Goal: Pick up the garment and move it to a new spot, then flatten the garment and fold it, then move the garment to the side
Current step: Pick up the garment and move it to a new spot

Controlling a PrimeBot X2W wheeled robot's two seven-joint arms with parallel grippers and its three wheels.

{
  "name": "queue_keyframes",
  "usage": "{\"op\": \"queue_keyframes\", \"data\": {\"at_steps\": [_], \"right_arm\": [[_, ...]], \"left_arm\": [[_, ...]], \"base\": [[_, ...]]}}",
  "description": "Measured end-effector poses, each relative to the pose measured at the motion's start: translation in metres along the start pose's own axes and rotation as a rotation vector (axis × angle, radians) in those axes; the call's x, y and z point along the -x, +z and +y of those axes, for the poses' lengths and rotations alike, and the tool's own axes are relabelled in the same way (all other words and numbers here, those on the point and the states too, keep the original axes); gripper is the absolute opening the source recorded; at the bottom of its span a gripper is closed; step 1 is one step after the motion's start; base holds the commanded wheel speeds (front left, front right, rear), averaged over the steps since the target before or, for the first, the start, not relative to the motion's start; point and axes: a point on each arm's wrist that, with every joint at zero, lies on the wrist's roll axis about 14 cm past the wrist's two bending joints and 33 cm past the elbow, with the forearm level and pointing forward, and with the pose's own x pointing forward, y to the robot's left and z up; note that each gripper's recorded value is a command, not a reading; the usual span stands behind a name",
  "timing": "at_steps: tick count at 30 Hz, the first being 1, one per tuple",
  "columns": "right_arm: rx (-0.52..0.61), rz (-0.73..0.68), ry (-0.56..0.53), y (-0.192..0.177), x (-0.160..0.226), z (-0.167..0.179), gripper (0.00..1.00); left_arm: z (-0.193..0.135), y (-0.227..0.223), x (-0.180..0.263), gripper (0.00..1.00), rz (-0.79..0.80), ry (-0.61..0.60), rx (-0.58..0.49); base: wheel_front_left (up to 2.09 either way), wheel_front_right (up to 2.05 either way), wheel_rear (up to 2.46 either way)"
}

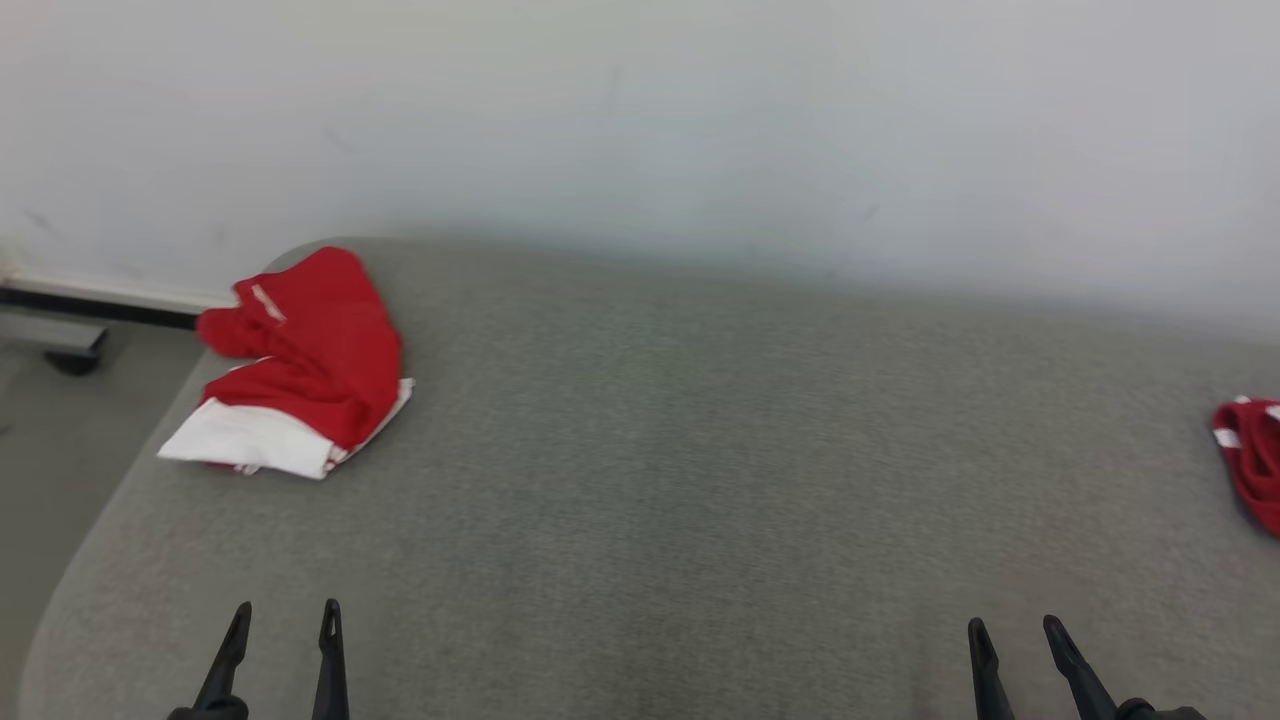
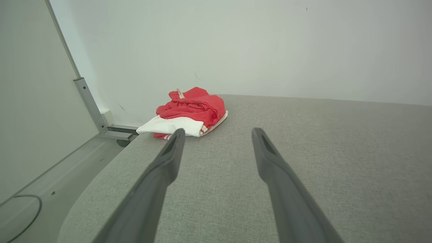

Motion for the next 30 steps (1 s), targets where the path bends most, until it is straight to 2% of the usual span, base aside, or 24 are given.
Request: {"op": "queue_keyframes", "data": {"at_steps": [19, 30], "right_arm": [[-0.003, 0.049, 0.310, -0.014, -0.046, 0.097, 1.00], [-0.004, 0.071, 0.382, -0.022, -0.059, 0.118, 1.00]], "left_arm": [[0.095, 0.002, 0.081, 1.00, 0.010, 0.346, -0.017], [0.112, 0.001, 0.101, 1.00, 0.015, 0.439, -0.013]], "base": [[0.00, 0.00, 0.00], [0.00, 0.00, 0.00]]}}
